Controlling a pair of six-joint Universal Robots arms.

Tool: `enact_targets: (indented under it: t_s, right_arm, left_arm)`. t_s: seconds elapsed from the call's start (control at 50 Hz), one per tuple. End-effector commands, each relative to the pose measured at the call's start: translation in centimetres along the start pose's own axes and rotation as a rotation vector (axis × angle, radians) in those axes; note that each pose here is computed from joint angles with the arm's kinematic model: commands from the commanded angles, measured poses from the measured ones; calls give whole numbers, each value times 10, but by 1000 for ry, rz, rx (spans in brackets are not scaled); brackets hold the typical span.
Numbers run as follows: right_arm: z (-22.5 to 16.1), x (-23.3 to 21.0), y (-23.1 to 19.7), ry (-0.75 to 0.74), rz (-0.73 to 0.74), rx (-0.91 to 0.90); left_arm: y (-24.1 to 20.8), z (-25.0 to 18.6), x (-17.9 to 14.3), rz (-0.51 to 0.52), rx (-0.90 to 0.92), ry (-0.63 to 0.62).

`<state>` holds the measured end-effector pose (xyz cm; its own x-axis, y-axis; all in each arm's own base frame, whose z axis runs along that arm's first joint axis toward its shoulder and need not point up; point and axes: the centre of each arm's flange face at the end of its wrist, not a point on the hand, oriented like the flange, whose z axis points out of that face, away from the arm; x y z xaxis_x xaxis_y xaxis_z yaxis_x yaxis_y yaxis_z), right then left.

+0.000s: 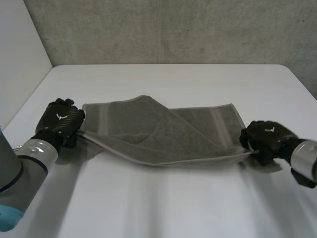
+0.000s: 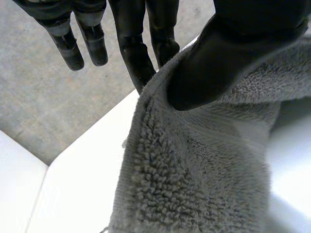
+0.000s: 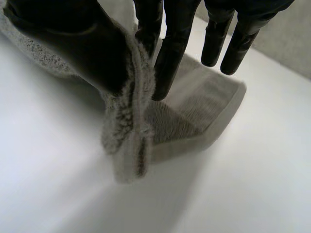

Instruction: Fold the towel.

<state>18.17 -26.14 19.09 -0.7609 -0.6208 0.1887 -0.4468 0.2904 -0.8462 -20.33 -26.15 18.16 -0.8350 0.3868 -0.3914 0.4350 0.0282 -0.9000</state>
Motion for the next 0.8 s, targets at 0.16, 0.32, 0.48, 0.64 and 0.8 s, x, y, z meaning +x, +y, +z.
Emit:
enact_targets:
  t_s: [0.16, 0.32, 0.48, 0.64, 0.8]
  right_arm:
    - [-53, 41, -79, 143, -231, 153]
    - [-49, 52, -93, 190, -275, 224]
    - [-25, 59, -78, 152, -250, 165]
    - [-24, 58, -73, 139, -223, 147]
    - [-58, 46, -91, 146, -245, 181]
  left_arm:
    - [-61, -31, -41, 7, 136, -8]
    - [-69, -27, -46, 19, 164, -15]
    - [-44, -5, -38, 0, 76, 30]
    - [-39, -2, -40, -10, 55, 30]
    - [-73, -26, -53, 20, 153, -25]
